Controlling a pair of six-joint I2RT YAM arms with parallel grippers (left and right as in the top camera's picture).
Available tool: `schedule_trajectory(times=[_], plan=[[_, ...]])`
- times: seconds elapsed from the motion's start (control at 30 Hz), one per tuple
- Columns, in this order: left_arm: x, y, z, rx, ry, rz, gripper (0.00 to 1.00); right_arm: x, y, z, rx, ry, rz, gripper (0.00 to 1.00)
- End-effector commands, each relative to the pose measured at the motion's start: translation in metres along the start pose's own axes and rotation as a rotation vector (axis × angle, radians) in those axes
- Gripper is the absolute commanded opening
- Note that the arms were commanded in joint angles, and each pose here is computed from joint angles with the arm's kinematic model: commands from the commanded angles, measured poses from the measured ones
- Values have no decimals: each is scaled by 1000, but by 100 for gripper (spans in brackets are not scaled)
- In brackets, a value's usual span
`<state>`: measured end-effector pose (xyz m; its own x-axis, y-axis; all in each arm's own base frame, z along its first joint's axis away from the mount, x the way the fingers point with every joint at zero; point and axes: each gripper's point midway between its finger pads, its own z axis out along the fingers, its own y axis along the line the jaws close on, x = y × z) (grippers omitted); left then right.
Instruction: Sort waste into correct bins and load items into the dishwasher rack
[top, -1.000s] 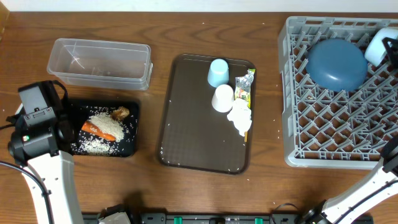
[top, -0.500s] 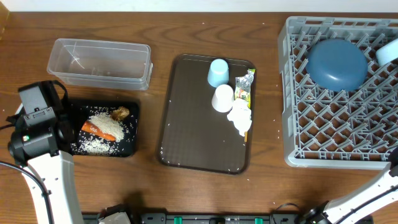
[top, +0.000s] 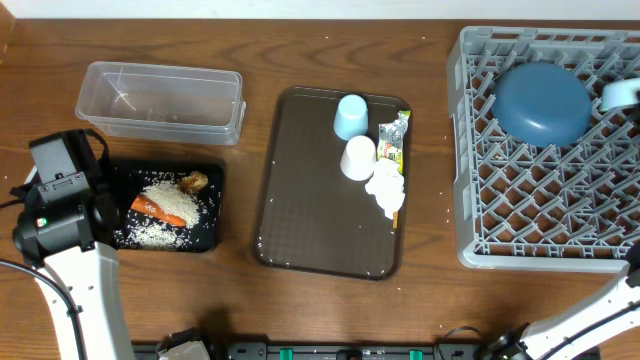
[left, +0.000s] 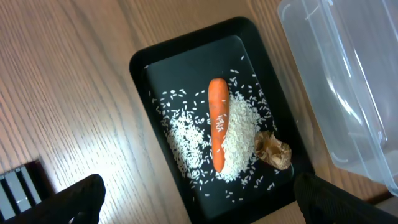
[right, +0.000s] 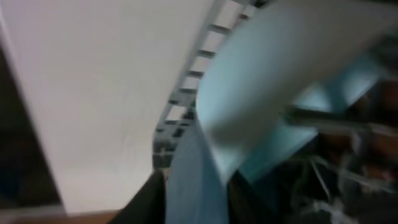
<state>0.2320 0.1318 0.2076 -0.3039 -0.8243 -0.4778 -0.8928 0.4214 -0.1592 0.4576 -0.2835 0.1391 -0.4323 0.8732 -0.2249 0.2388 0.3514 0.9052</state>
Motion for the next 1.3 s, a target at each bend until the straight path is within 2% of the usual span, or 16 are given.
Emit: schedule_trajectory(times=[0.0,0.17,0.4,0.5,0.6,0.67,0.77,0.83,0.93,0.97,1.03,1.27], plan=[[-5,-2,-5,11,-12,-17,98,-18,-2,-32,182,-111,-122,36],[-5,-2,-5,11,-12,-17,98,-23,-1,-64,420,-204,-143,38],[-5,-2,-5,11,-12,-17,98,-24,71,-121,552,-383,-243,36],[-5,-2,-5,11,-12,-17,98,-11,108,-130,558,-421,-303,36],[-5,-2,-5,11,-11,-17,98,17,155,-117,463,-382,-379,36],[-5,-2,-5,11,-12,-17,98,54,198,-93,332,-285,-450,39],[-5,-2,-5,11,-12,-17,98,114,244,-57,149,-104,-561,53],[-5,-2,-5,11,-12,-17,98,155,266,-31,60,11,-603,57],[-5,-2,-5,11,-12,-17,98,218,279,4,3,177,-717,72],[-5,-2,-5,11,-12,-17,98,244,279,20,4,243,-769,82],[-5,-2,-5,11,-12,-17,98,278,270,42,52,314,-810,89],[-5,-2,-5,11,-12,-17,98,389,217,114,267,516,-983,90]])
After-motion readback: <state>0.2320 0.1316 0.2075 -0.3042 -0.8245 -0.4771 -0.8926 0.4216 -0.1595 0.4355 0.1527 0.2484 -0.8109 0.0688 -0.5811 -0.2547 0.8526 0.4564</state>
